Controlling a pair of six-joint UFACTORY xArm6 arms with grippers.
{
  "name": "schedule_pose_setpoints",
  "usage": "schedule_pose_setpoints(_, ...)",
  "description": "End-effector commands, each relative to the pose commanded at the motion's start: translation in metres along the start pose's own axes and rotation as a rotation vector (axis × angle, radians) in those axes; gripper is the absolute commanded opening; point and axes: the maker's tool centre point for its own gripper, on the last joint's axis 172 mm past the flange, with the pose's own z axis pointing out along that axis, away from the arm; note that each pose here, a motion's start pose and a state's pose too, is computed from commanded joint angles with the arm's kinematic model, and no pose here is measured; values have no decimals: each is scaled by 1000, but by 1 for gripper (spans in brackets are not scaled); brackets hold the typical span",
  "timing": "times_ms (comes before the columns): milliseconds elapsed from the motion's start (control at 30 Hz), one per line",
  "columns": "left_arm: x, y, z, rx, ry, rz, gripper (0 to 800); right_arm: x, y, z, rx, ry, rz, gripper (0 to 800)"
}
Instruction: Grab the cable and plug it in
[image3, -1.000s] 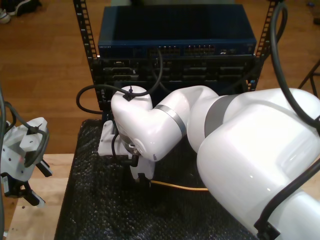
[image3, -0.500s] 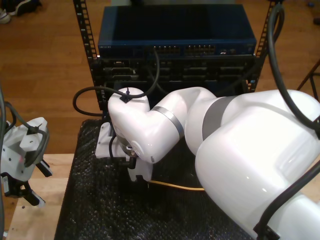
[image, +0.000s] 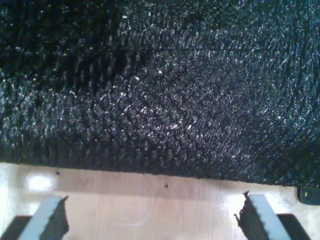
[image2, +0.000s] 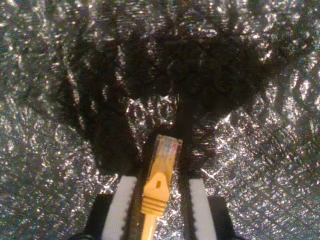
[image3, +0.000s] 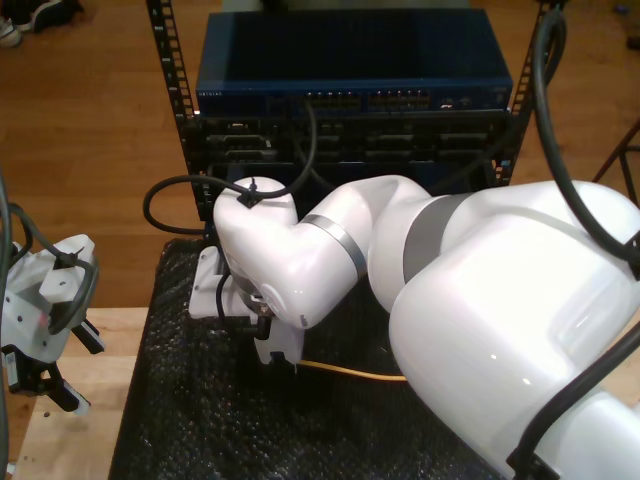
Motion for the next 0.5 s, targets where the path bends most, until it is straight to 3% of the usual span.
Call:
schedule_pose_setpoints(300,1,-3,-5,11,-3,4,800,-1,-1,1,1,-3,0,176)
schedule_pose_setpoints(500,3,-4,-5,14,5,2,800,-1,0,1,-2,-5,-1,91)
